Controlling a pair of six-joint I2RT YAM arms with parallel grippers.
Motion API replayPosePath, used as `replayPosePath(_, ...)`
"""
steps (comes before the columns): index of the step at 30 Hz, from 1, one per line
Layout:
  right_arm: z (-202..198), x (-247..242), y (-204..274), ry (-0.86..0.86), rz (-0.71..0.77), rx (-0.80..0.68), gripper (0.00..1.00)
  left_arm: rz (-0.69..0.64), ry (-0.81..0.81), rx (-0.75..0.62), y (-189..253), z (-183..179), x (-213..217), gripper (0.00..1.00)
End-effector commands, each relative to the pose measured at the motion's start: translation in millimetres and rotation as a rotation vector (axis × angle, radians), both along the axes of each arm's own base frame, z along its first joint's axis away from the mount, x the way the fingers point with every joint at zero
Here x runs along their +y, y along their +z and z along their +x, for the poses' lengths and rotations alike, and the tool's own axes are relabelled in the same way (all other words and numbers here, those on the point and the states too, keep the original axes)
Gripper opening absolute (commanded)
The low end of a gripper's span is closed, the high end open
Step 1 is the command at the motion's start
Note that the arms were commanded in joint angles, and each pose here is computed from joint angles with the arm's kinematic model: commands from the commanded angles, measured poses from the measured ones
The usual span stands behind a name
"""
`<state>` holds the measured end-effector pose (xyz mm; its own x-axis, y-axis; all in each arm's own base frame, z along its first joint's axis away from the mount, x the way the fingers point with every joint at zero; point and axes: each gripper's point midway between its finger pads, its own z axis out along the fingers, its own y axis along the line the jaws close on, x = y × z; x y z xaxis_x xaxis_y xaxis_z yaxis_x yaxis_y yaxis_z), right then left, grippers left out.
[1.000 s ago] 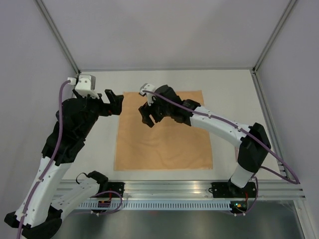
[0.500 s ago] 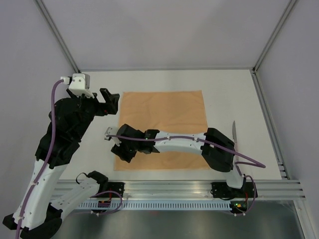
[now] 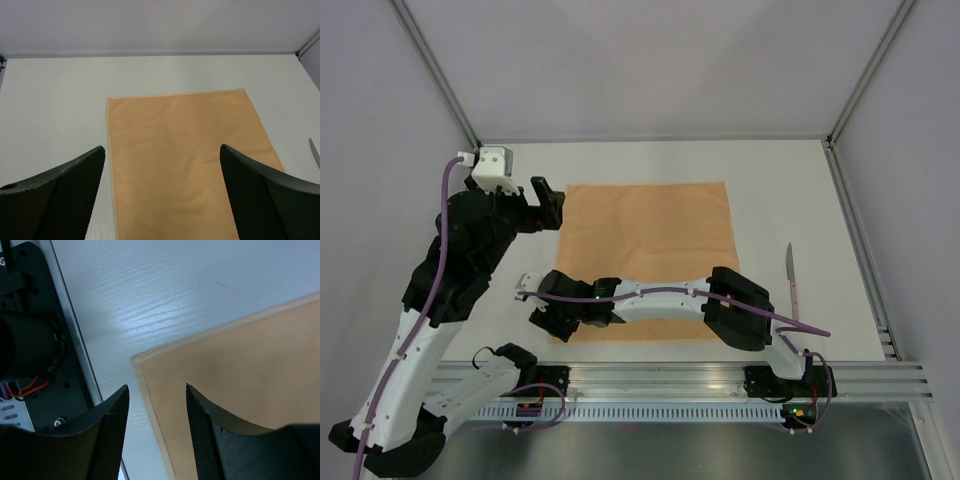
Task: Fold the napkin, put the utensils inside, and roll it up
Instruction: Fold the napkin at the center of the board.
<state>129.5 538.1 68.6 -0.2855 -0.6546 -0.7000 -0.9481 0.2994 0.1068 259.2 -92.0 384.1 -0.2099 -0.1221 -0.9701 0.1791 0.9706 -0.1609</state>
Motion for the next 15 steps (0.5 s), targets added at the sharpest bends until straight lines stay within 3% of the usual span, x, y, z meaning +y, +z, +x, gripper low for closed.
replayPosePath(1, -8, 22, 8, 0.001, 0.044, -0.029, 0.55, -0.026, 0.023, 0.003, 0, -2, 4, 1.00)
replayPosePath(15, -23, 33, -31, 0.029, -0.038, -0.079, 0.51, -0.030, 0.029, 0.013, -8, -7, 7, 1.00)
